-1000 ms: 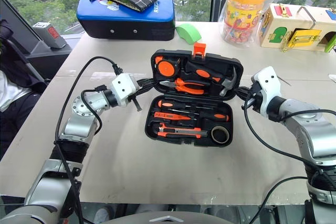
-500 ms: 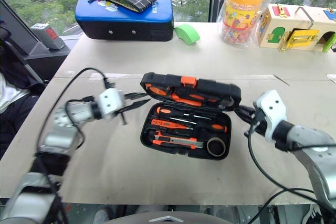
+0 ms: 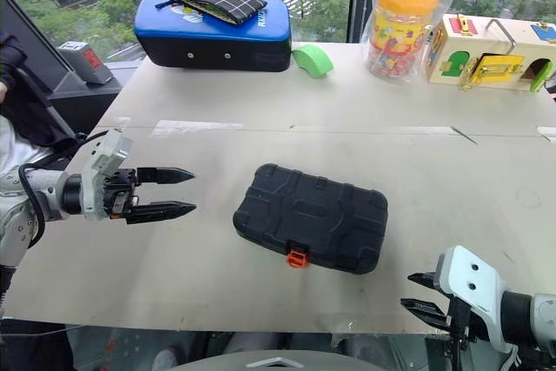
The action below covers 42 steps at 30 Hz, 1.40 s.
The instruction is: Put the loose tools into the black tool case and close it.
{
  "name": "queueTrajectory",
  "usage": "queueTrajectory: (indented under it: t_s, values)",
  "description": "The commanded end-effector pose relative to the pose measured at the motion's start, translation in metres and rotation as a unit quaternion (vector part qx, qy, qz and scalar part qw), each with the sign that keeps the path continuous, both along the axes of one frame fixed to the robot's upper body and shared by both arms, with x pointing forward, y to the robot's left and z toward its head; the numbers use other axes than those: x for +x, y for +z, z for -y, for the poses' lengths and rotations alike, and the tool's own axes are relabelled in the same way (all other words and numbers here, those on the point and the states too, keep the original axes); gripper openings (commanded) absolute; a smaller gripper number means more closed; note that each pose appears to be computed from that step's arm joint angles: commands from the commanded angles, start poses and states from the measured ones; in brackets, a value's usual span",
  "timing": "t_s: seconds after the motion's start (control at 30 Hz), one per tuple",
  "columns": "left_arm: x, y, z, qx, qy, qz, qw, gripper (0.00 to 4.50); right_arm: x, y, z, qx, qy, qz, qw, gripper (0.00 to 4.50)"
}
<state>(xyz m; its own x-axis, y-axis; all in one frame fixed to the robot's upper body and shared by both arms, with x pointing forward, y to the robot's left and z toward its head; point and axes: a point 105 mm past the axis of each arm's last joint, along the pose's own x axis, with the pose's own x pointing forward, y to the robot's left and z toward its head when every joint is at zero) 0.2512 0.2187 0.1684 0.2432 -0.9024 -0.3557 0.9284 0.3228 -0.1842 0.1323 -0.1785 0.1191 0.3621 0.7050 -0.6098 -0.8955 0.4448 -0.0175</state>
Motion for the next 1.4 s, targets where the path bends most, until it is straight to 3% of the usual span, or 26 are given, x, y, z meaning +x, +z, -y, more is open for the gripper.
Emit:
queueTrajectory:
  t_s: [0.03,0.13,0.2,0.27,0.3,0.5,0.63,0.9,1.0,1.07,1.23,1.4]
  values:
    - [-0.018,0.015,0.021,0.002,-0.076,-0.005,0.997,3.73,-0.005,-0.005,-0.023,0.029,0.048,-0.015,0.998,0.0]
    - [-0.026,0.014,0.034,0.017,-0.117,0.002,0.993,2.29,0.001,-0.015,-0.037,0.037,0.049,-0.019,0.998,0.0]
    - [-0.031,0.012,0.042,0.029,-0.142,0.009,0.989,1.56,0.009,-0.025,-0.043,0.03,0.033,-0.02,0.999,0.0]
    - [-0.031,0.01,0.046,0.038,-0.153,0.019,0.987,0.38,0.016,-0.032,-0.046,0.019,0.017,-0.019,0.999,0.0]
    - [-0.032,0.008,0.047,0.042,-0.157,0.022,0.986,0.07,0.018,-0.034,-0.048,0.016,0.015,-0.018,1.0,0.0]
    - [-0.032,0.005,0.057,0.045,-0.164,0.043,0.984,0.07,0.078,-0.029,-0.049,0.047,-0.14,0.045,0.988,0.0]
    - [-0.024,0.0,0.061,0.046,-0.149,0.064,0.986,0.07,0.142,-0.003,-0.03,0.036,-0.263,0.11,0.958,0.0]
    - [-0.001,0.0,0.075,0.03,-0.086,0.114,0.989,0.07,0.194,0.008,-0.027,-0.014,-0.314,0.149,0.937,0.0]
    - [0.026,0.002,0.088,0.027,-0.025,0.148,0.988,0.07,0.185,0.006,-0.025,0.0,-0.283,0.137,0.949,0.0]
    - [0.04,-0.002,0.096,0.039,-0.003,0.16,0.986,0.07,0.164,0.011,-0.029,0.023,-0.248,0.114,0.962,0.0]
    - [0.054,-0.036,0.099,0.114,-0.006,0.142,0.983,0.07,0.128,0.011,-0.05,0.051,-0.189,0.064,0.979,0.0]
    - [0.053,-0.067,0.096,0.174,-0.052,0.141,0.973,0.07,0.12,-0.008,-0.07,0.056,-0.178,0.035,0.982,0.0]
